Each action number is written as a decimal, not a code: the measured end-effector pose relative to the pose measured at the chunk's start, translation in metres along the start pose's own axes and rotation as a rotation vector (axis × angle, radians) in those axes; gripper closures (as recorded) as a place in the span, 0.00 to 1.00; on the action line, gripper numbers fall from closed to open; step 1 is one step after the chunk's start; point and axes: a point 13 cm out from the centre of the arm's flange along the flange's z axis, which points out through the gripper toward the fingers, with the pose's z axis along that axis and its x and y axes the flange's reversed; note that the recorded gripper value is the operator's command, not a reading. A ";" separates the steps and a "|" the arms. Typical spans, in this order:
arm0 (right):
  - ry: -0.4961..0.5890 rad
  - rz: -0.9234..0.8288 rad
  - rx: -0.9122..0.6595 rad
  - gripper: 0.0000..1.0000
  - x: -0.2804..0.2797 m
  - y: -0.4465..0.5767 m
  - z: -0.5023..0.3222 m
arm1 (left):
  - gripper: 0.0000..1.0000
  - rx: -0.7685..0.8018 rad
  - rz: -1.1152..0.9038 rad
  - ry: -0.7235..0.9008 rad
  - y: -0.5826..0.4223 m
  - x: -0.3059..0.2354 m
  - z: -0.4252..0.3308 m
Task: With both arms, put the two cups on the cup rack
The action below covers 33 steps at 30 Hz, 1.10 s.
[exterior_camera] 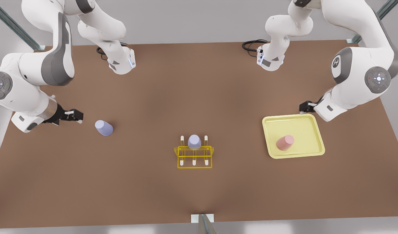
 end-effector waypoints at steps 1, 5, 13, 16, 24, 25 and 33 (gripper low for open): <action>-0.002 -0.001 0.000 0.00 0.000 0.000 0.000 | 0.00 0.003 -0.003 -0.004 0.001 -0.001 -0.001; 0.027 -0.024 0.028 0.00 -0.008 0.002 0.026 | 0.00 0.014 -0.011 0.115 0.002 0.011 0.078; 0.129 0.016 0.000 0.00 0.006 -0.028 0.180 | 0.00 0.036 -0.104 0.128 0.038 0.022 0.282; 0.108 0.016 -0.004 0.00 0.022 -0.022 0.211 | 0.00 0.033 -0.094 0.064 0.029 0.003 0.292; 0.067 0.031 -0.008 0.00 0.039 -0.012 0.268 | 0.00 0.022 -0.099 -0.004 0.032 -0.025 0.335; 0.061 0.033 -0.009 0.00 0.043 -0.011 0.274 | 0.00 0.020 -0.099 -0.003 0.032 -0.026 0.343; 0.027 0.082 -0.016 0.00 0.065 -0.022 0.317 | 0.00 0.009 -0.090 -0.039 0.032 -0.049 0.357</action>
